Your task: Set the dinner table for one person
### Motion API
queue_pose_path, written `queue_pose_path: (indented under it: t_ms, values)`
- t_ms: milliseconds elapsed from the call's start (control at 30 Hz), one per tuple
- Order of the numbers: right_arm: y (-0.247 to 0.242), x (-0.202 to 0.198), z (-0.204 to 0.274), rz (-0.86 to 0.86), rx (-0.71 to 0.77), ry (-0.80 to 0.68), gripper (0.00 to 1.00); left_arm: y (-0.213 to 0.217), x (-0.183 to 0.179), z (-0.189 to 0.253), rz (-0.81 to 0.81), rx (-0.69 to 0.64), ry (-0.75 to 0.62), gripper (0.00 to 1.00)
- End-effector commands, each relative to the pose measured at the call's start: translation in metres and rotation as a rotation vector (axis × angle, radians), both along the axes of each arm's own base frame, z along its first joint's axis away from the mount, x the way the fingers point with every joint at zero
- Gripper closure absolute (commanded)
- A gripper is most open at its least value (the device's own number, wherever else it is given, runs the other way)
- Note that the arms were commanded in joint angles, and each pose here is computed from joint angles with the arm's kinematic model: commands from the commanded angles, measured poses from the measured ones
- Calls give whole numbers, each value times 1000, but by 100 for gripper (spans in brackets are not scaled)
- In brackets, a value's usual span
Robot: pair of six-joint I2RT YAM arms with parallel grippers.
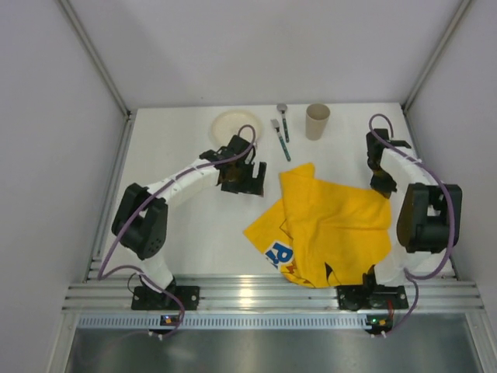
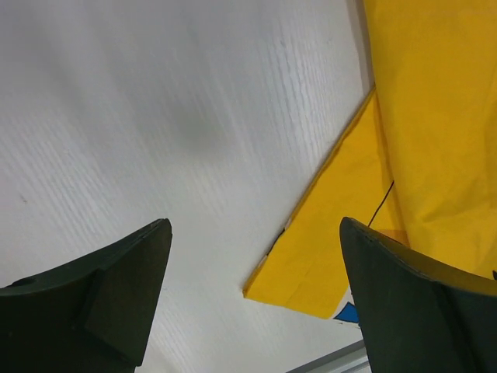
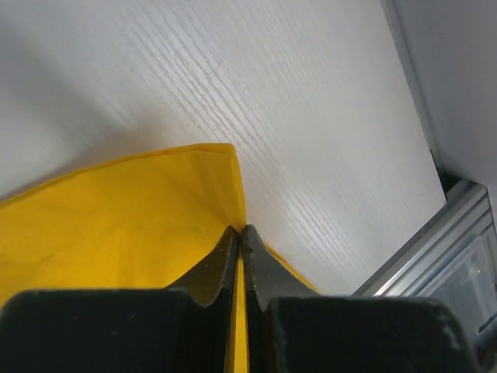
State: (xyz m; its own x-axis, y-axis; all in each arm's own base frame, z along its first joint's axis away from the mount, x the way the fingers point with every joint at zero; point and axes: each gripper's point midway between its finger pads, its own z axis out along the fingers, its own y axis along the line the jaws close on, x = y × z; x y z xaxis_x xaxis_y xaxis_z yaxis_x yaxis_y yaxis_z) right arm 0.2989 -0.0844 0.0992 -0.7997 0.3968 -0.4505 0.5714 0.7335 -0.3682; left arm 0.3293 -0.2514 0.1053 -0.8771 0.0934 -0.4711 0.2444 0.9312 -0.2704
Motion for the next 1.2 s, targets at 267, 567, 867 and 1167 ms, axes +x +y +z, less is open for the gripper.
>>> queue_pose_path:
  t_ms: [267, 567, 867, 1167]
  values:
    - [4, 24, -39, -3, 76, 62, 100, -41, -48, -70, -221, 128, 119, 12]
    - [8, 17, -52, 22, 103, 85, 100, -60, -60, -108, -271, 125, 202, 47]
    - [19, 20, -71, 31, 163, 108, 100, -70, -67, -118, -284, 26, 287, 100]
    - [26, 33, -93, 45, 167, 126, 100, 81, -53, -80, 151, 201, 206, 100]
